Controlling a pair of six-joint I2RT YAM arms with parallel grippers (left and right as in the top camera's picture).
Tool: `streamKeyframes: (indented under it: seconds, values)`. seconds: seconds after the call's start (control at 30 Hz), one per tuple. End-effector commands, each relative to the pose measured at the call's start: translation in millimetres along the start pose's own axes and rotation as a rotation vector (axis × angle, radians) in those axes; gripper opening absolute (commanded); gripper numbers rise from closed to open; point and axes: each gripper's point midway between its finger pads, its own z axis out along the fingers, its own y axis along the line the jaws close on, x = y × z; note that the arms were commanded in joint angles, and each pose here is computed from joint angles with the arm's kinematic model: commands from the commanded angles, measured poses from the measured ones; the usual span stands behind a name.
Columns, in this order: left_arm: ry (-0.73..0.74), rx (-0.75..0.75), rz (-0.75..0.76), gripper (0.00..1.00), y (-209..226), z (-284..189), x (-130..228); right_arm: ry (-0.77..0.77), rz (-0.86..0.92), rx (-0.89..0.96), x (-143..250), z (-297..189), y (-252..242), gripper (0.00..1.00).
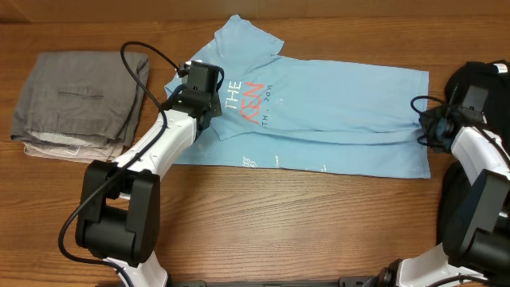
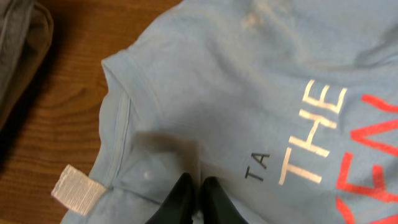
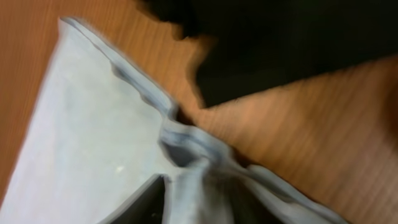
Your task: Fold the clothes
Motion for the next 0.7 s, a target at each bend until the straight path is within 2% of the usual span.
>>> streamKeyframes:
  seconds: [0.0,0.03,0.07,0.1,0.2,0.3,0.37,0.4,0.43,0.47,0.53,0.67]
  values:
    - [-0.067,-0.008,-0.012,0.3,1.7,-6.3,-28.5,0.014,-0.156,-0.132,-8.9,-9.8,34.9,0.63]
    - [-0.075,-0.005,-0.012,0.38,0.6,-8.7,-33.4,0.015,-0.18,-0.15,-12.0,-14.0,40.9,0.76]
    - [-0.088,-0.001,-0.009,0.41,-1.1,-13.1,-41.6,0.016,-0.206,-0.171,-17.5,-21.5,49.2,0.86]
    - [-0.097,0.003,-0.004,0.45,-2.3,-18.4,-49.3,0.018,-0.228,-0.188,-22.7,-29.6,56.1,0.9]
    - [-0.119,0.009,0.016,0.53,-3.7,-39.4,-71.7,0.031,-0.296,-0.225,-35.2,-58.5,75.1,0.93]
    - [-0.106,0.006,-0.001,0.53,1.2,-72.0,-87.4,0.084,-0.349,-0.226,-36.5,-93.2,85.2,0.91]
    - [-0.069,-0.006,-0.041,0.33,8.1,-90.5,-86.1,0.149,-0.355,-0.183,-28.9,-113.2,79.3,0.8]
    - [-0.04,-0.018,-0.061,0.22,13.2,-98.7,-81.2,0.194,-0.372,-0.167,-21.3,-121.6,75.2,0.69]
    - [-0.011,-0.031,-0.082,0.11,18.5,-104.3,-74.9,0.233,-0.389,-0.158,-13.6,-127.5,71.9,0.55]
    - [0.016,-0.045,-0.106,0.07,24.0,-107.6,-68.3,0.271,-0.406,-0.147,-5.8,-130.9,67.4,0.4]
    - [0.103,-0.082,-0.164,0.04,37.8,-111.5,-48.0,0.352,-0.416,-0.096,11.8,-135.4,51.9,0.06]
    - [0.331,-0.066,-0.188,0.05,54.1,-105.6,0.9,0.505,-0.395,0.018,47.7,-132.1,15.5,0.04]
